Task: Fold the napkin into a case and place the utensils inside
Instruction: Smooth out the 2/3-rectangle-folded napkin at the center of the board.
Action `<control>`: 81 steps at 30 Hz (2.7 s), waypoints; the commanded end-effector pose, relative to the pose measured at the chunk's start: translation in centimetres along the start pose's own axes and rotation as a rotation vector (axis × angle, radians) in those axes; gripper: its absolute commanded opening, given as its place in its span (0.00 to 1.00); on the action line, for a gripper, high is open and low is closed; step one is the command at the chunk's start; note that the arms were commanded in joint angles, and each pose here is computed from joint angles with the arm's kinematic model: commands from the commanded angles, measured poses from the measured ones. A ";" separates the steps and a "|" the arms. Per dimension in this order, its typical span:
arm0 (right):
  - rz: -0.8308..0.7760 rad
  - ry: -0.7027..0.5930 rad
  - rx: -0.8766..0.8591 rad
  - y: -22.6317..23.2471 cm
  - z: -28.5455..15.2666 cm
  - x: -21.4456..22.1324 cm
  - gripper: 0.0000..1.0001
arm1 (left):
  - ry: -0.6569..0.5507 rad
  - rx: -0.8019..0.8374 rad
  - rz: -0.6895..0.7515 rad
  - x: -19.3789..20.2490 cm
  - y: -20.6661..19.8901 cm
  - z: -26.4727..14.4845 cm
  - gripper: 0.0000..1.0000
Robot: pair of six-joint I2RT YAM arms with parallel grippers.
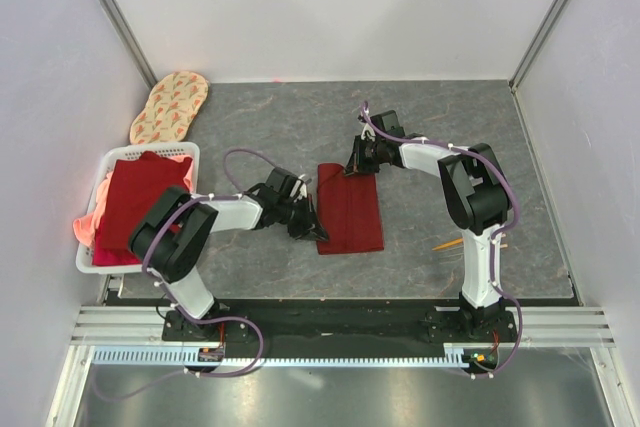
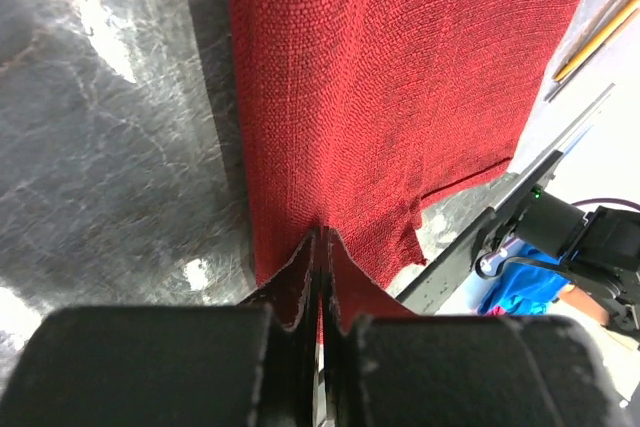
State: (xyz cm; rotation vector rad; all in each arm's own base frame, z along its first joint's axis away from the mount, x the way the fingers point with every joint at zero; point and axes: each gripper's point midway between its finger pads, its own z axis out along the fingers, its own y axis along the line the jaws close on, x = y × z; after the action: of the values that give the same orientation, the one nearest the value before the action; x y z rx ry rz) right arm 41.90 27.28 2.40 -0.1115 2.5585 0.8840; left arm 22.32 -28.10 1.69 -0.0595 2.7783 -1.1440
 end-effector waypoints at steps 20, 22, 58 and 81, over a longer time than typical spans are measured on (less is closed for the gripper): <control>-0.042 -0.018 0.009 2.3 -2.8 -1.6 0.10 | -0.178 0.041 -0.066 -13.2 -2.9 0.1 0.02; -0.053 -0.021 0.004 2.8 -3.0 -1.8 0.11 | -0.175 0.032 -0.072 -13.2 -2.4 0.6 0.02; -0.071 0.063 -0.156 10.3 -6.2 11.1 0.00 | -0.119 0.045 -0.024 0.8 -2.7 -4.3 0.02; -0.090 0.113 -0.175 9.0 -0.5 7.9 0.00 | -0.071 -0.052 -0.025 3.7 1.2 -2.0 0.02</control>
State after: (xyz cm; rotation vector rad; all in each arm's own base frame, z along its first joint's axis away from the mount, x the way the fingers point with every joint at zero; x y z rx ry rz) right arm 31.11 33.82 2.22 -0.2527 2.6493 1.0888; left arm 18.55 -27.02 1.98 -0.1388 2.7597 -1.1482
